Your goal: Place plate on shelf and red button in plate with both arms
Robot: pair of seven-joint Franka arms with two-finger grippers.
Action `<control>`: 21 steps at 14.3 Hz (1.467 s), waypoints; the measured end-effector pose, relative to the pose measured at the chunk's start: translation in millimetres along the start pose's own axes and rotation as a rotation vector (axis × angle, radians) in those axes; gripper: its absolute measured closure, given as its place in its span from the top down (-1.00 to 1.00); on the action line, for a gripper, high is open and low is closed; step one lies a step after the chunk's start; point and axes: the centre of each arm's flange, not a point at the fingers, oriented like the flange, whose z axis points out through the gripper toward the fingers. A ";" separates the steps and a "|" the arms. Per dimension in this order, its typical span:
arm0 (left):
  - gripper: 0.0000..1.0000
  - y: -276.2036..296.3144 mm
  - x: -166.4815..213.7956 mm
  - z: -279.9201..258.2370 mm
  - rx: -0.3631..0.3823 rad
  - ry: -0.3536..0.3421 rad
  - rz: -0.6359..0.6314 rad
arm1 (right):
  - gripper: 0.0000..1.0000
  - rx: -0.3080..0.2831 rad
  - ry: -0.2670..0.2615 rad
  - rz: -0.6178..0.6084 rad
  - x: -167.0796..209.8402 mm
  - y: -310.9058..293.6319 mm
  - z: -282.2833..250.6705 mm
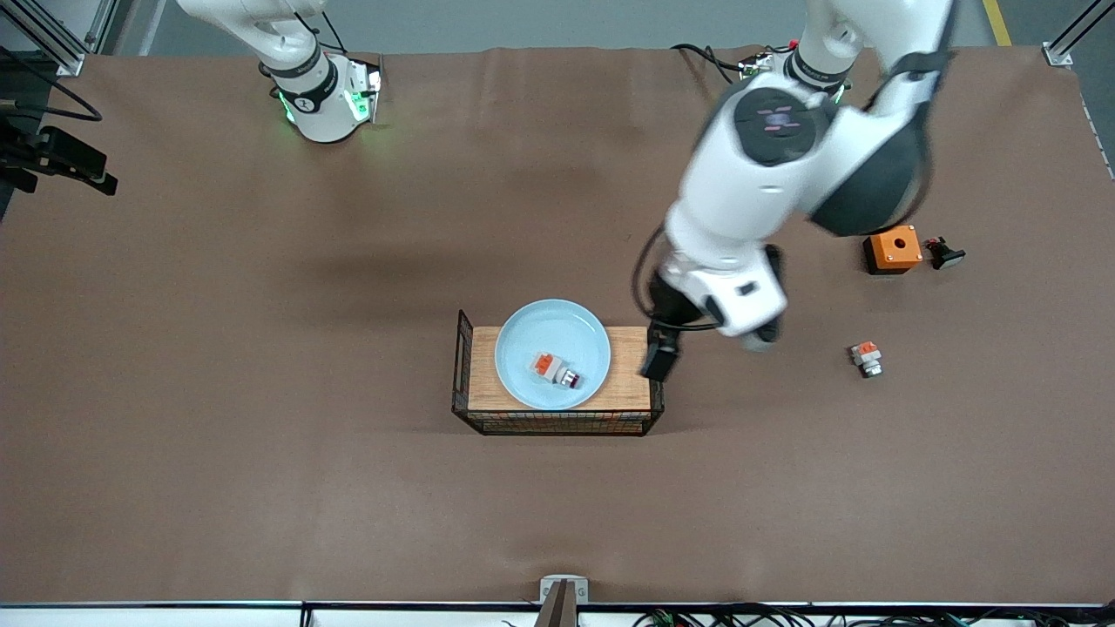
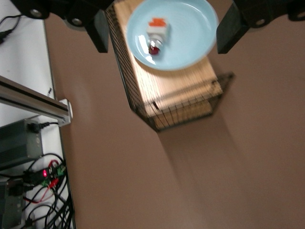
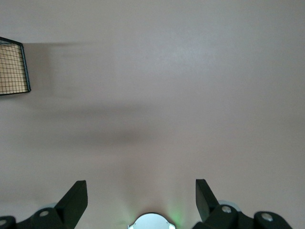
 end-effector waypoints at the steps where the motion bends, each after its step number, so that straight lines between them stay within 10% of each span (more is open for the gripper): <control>1: 1.00 -5.3 31.4 -16.9 0.032 -0.014 0.051 | 1.00 0.001 0.016 -0.002 -1.8 -0.6 0.7; 12: 1.00 -126.8 291.9 -72.7 0.142 -0.084 0.657 | 1.00 0.060 0.042 0.041 -19.8 20.0 6.0; 21: 1.00 -127.9 271.5 -102.7 0.091 -0.009 1.018 | 1.00 0.056 0.075 0.026 -27.4 12.7 5.4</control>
